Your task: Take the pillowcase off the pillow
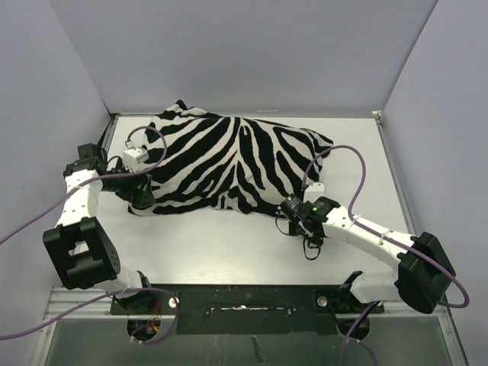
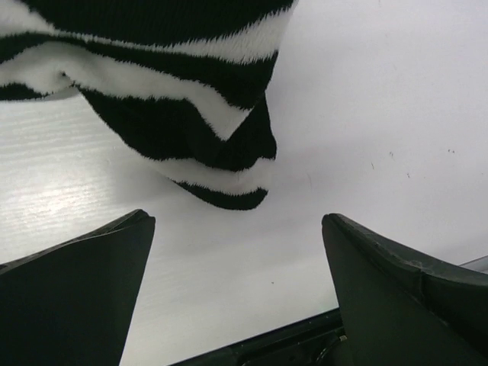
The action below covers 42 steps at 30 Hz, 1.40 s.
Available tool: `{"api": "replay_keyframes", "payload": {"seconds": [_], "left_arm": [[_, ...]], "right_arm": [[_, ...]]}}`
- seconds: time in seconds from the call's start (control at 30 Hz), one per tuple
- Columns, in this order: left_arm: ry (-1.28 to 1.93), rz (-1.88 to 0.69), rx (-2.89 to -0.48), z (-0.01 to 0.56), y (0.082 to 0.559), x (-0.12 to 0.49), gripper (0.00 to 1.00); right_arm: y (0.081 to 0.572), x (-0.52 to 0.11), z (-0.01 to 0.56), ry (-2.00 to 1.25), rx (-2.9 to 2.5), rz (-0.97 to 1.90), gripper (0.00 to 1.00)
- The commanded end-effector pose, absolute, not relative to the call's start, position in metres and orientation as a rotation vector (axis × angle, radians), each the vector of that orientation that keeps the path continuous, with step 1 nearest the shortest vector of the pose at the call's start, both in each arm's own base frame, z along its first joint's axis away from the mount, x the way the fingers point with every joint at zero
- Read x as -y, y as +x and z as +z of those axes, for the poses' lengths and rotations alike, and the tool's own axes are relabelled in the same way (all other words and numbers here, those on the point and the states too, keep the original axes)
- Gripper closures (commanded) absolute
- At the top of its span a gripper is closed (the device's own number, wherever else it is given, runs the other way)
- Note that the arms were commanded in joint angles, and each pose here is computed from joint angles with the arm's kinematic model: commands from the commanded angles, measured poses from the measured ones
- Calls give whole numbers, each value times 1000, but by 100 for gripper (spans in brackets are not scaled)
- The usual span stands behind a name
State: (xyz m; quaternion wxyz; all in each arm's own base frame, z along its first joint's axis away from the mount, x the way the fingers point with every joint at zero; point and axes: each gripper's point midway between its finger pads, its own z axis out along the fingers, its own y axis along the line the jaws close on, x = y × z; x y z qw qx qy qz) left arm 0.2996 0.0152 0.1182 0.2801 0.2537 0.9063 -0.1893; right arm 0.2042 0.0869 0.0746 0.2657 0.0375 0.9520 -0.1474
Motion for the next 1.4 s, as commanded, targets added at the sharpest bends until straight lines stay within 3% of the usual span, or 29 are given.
{"api": "replay_keyframes", "payload": {"seconds": [0.0, 0.23, 0.37, 0.6, 0.67, 0.73, 0.83, 1.07, 1.37], "left_arm": [[707, -380, -2405, 101, 324, -32, 2], [732, -452, -2442, 64, 330, -23, 2], [709, -411, -2443, 56, 336, -25, 14], [694, -340, -2489, 50, 335, -35, 70], [693, -305, -2490, 53, 334, -38, 100], [683, -280, -2482, 60, 331, -40, 100], [671, -285, -2441, 82, 324, -38, 100], [661, -389, -2340, 154, 298, -18, 100], [564, -333, -2072, 309, 278, -13, 100]], "right_arm": [[242, -101, 75, 78, -2545, -209, 2], [266, -119, 53, -29, -2581, -85, 2], [262, -122, 36, -29, -2622, -81, 12], [247, -115, 38, 52, -2622, -81, 48], [242, -112, 48, 53, -2606, -93, 64], [236, -108, 60, 62, -2587, -118, 85], [228, -104, 78, 59, -2558, -150, 99], [204, -96, 133, 112, -2462, -166, 100], [176, -85, 263, 153, -2219, -76, 100]]}}
